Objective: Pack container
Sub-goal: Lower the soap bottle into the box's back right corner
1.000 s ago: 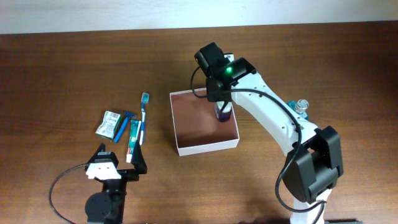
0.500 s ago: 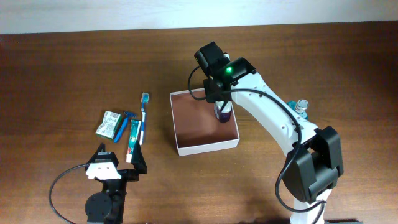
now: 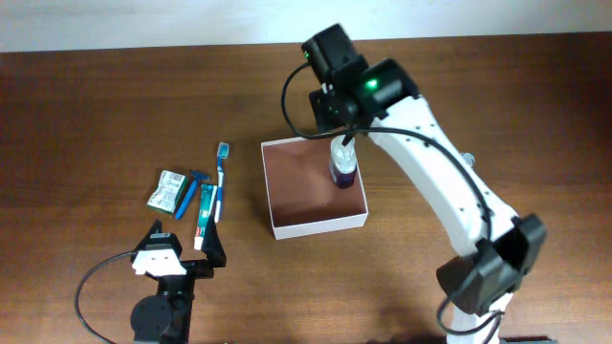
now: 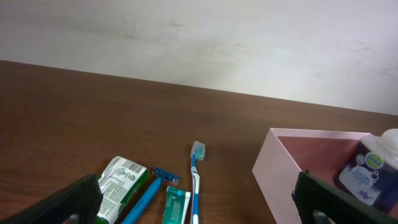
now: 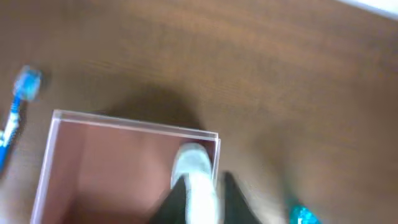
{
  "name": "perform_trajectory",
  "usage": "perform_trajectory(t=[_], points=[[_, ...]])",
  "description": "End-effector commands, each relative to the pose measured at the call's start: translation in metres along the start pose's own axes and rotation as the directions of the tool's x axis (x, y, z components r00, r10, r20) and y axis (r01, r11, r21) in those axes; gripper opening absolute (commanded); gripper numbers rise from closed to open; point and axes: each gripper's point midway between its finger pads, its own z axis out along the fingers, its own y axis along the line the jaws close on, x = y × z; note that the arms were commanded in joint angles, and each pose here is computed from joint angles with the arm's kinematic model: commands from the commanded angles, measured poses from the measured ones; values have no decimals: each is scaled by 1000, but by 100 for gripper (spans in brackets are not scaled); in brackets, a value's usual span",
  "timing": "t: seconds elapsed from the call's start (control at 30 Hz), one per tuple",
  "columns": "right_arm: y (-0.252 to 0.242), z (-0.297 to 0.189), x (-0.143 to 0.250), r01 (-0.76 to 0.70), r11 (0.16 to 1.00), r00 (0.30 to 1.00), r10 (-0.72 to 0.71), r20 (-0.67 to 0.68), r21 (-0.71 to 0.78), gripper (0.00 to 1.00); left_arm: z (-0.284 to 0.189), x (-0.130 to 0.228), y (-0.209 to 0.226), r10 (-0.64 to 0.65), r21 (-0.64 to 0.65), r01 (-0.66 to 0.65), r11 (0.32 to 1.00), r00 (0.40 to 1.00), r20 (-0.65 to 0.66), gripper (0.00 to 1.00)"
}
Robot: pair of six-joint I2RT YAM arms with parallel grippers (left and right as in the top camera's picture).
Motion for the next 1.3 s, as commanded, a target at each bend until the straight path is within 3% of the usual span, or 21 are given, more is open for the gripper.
perform_trajectory(t=[0.0, 0.2, 0.37, 0.6, 0.83, 0.97, 1.17, 1.27], points=[[2, -43, 8, 7, 997, 1000, -7, -8, -82, 4, 0, 0, 2, 16, -9, -16, 1000, 1000, 6, 100], [2, -41, 96, 42, 994, 928, -77, -364, -103, 4, 0, 0, 2, 16, -9, -16, 1000, 1000, 6, 99], [21, -24, 136, 82, 987, 864, -139, -484, -137, 4, 0, 0, 2, 16, -9, -16, 1000, 1000, 6, 99], [51, 13, 165, 190, 963, 831, -261, -491, -191, 4, 0, 0, 2, 16, -9, -16, 1000, 1000, 6, 99], [51, 43, 201, 417, 873, 722, -487, -492, -252, 4, 0, 0, 2, 16, -9, -16, 1000, 1000, 6, 99], [27, 59, 205, 507, 850, 695, -502, -515, -144, 4, 0, 0, 2, 16, -9, -16, 1000, 1000, 6, 99], [30, 64, 202, 637, 734, 594, -662, -458, -234, 4, 0, 0, 2, 16, -9, -16, 1000, 1000, 6, 100], [34, 68, 194, 668, 703, 583, -698, -416, -243, 4, 0, 0, 2, 16, -9, -16, 1000, 1000, 6, 99]])
